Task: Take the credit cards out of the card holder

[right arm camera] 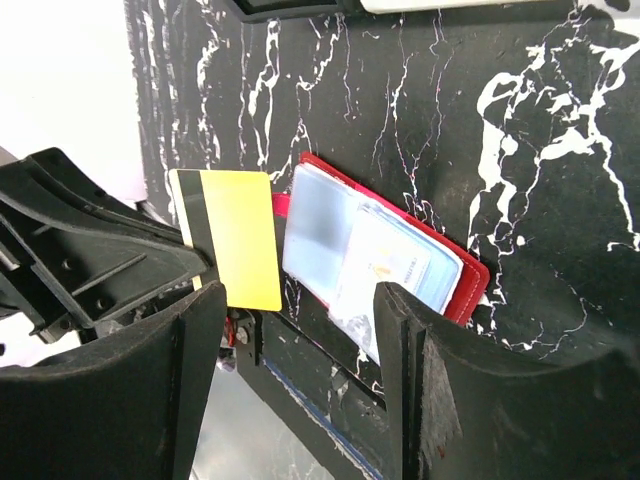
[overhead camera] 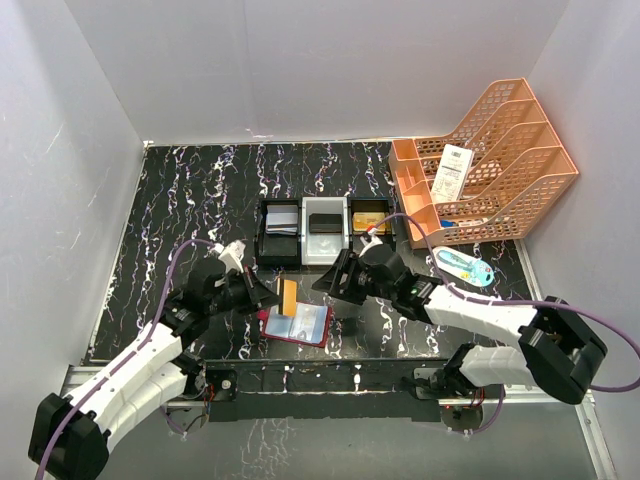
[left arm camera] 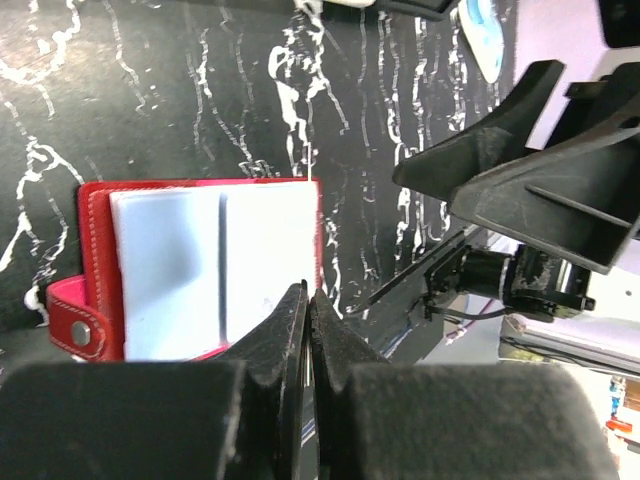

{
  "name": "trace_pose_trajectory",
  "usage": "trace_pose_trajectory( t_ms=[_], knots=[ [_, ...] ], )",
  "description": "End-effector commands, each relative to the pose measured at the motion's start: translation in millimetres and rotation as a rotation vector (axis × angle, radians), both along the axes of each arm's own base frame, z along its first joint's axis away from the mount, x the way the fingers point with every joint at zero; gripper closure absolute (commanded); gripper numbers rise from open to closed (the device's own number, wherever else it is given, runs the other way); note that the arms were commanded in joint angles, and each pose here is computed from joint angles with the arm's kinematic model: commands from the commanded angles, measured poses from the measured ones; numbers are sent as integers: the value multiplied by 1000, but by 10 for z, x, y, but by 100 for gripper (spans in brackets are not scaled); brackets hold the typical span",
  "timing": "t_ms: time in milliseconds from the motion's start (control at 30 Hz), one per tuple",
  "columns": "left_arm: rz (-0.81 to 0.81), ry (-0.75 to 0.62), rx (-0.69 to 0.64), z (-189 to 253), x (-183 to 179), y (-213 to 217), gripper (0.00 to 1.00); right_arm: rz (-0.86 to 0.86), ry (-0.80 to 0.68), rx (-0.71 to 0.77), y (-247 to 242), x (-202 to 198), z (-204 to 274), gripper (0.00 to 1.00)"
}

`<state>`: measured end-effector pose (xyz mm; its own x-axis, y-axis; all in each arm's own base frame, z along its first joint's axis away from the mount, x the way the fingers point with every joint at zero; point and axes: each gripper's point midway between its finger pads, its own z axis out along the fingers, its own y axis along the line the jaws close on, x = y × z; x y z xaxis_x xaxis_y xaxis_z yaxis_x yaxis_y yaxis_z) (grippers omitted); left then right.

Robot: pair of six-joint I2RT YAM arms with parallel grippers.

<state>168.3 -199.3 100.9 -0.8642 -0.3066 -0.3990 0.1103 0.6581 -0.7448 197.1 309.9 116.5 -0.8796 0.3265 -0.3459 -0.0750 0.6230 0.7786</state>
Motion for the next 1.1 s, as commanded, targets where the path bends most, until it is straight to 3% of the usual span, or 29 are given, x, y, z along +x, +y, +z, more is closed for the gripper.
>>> trace_pose_trajectory(
  t_ms=[0, 267, 600, 1067],
  knots=[
    [-41, -59, -132, 371, 40, -167, 100, 37, -118, 208, 52, 80, 512, 40],
    [-70, -55, -341, 630, 20, -360, 100, 73, -130, 274, 47, 50, 641, 39],
    [-95, -73, -409, 761, 7, -411, 100, 139, -134, 348, 160, -6, 765, 39],
    [-121, -83, -467, 866, -33, -446, 100, 227, -129, 471, 272, -119, 941, 70]
  ],
)
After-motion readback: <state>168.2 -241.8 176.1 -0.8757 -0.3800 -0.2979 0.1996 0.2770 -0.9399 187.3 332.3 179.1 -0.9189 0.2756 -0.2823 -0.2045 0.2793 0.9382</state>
